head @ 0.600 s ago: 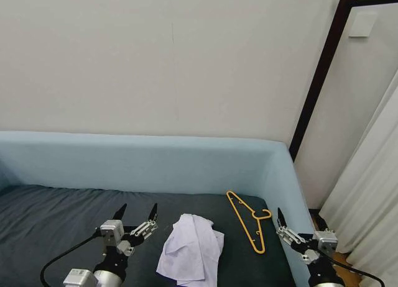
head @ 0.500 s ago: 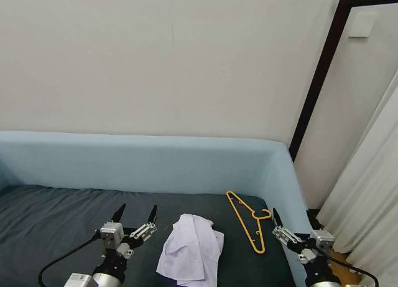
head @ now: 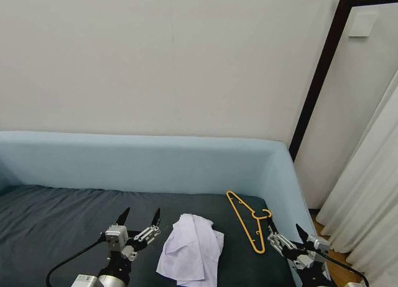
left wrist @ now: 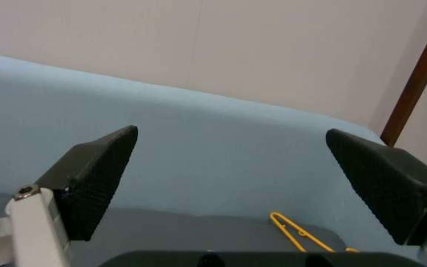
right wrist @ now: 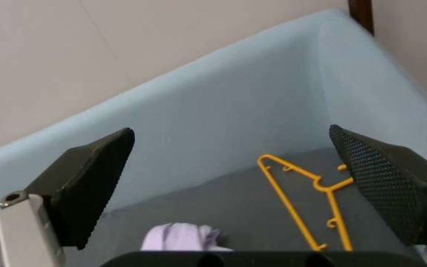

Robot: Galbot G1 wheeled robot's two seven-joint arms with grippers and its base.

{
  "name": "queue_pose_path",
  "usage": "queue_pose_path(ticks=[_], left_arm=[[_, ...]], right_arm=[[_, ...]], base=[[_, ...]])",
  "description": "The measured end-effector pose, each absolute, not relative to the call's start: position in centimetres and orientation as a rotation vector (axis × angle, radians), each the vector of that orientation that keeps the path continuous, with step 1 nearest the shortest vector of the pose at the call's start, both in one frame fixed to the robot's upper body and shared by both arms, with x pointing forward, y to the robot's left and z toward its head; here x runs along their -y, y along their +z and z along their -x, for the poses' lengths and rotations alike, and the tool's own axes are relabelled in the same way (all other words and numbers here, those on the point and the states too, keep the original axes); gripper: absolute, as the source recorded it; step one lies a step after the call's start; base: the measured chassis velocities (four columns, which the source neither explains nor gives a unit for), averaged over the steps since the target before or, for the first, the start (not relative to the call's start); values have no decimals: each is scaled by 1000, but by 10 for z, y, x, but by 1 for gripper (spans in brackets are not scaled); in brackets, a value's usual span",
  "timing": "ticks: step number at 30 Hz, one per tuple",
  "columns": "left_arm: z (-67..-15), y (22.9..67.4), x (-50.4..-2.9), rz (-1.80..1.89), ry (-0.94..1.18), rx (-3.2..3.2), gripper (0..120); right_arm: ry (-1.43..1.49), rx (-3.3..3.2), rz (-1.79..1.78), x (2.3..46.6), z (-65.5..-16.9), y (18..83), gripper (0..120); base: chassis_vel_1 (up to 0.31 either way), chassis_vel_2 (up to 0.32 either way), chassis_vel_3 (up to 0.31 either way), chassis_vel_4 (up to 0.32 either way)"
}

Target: Pick up the clothes from the sofa and hang them on the clothes hanger.

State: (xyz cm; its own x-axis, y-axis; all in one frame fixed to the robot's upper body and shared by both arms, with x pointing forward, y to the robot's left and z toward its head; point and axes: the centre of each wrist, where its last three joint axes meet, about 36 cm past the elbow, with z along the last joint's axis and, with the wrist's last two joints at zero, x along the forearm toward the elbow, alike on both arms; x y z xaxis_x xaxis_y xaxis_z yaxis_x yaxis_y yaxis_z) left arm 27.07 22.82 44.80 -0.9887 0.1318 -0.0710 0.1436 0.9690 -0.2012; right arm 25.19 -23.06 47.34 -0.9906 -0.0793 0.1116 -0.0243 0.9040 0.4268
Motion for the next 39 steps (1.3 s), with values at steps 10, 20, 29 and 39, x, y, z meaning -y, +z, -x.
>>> queue_pose_path(ticks=[10, 20, 29, 39], left_arm=[[-263, 431, -234, -135, -429, -3071, 100], [-254, 393, -265, 40, -205, -3136, 100], [-241, 372, -297, 195, -33, -3156, 100], [-229, 361, -312, 260, 138, -3127, 100]], right_arm=[[-937, 2739, -118, 221, -303, 455, 100], [-933, 2478, -181, 207, -392, 408, 100], [-814, 2286, -110, 181, -464, 349, 100], [-816, 2309, -141, 127, -500, 293, 100]], base=[[0, 0, 0, 0], [0, 0, 0, 0], [0, 0, 0, 0], [0, 0, 0, 0]])
